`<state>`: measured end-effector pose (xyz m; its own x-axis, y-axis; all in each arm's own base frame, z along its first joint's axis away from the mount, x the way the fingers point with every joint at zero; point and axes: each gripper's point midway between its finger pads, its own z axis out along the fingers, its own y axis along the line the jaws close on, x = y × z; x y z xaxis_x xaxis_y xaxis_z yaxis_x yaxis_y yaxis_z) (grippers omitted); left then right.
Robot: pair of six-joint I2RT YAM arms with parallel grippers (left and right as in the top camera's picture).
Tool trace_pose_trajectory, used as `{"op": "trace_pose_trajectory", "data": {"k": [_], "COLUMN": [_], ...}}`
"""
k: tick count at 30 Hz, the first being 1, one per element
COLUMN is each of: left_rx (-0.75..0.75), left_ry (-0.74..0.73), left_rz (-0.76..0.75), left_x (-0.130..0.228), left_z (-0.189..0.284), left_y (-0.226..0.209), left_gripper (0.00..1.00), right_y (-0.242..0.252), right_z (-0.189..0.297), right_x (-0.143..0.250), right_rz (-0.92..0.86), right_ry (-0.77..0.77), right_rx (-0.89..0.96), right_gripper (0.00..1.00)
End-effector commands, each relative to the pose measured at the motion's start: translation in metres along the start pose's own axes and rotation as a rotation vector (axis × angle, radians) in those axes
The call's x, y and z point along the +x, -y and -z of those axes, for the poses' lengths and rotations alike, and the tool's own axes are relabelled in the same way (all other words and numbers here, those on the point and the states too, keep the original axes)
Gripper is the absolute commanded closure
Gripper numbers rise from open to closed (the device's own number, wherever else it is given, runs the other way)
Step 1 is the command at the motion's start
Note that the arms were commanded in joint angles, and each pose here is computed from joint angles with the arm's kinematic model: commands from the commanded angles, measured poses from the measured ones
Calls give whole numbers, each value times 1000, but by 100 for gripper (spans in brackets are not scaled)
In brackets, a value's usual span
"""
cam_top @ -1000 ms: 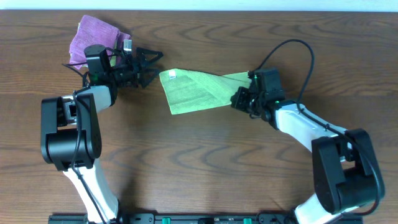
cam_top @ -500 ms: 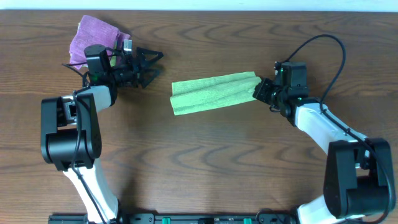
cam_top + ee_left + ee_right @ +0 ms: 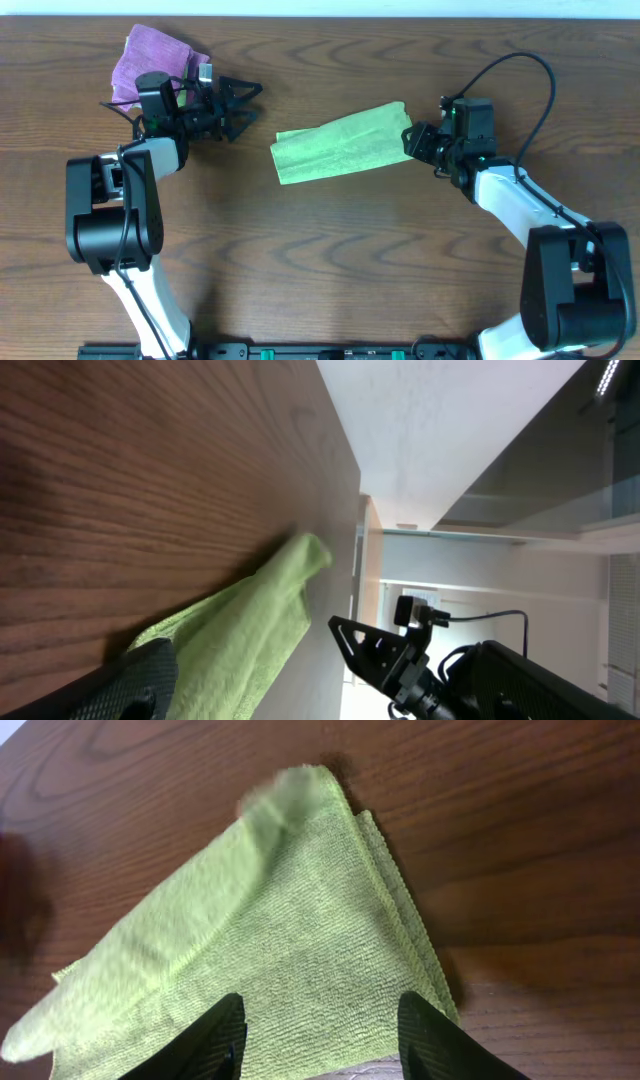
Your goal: Fold the cloth
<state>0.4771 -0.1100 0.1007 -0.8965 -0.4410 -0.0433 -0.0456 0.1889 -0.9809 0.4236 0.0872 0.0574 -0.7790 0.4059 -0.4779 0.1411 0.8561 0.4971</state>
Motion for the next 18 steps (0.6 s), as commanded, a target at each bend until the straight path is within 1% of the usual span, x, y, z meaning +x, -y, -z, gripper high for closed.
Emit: {"op": "trace_pose_trajectory", "data": {"k": [1,4,10,13,18], "left_rx": [19,20,18,12,5], "left_ry": [-24,-31,-56,-66,-80], "left_rz": [-5,-6,-13,-19,-27], "left_x": [0,2,11,16,24], "left_z": [0,-3,-15,-23,-34], "left_y": [4,5,7,7,9], "left_gripper": [5,5,5,5,4], "right_y": [-9,-20,-31,-29,-37], "right_z": [5,6,8,6,-11], "right_x": [-6,-9,-29,-40,-50], "right_rz": [14,25,34,-5,-50], "right_ry": [8,14,98,153,201], "right_rx": [-49,-102,-147,-122,-151], "right_gripper": [50,51,50,50,52]}}
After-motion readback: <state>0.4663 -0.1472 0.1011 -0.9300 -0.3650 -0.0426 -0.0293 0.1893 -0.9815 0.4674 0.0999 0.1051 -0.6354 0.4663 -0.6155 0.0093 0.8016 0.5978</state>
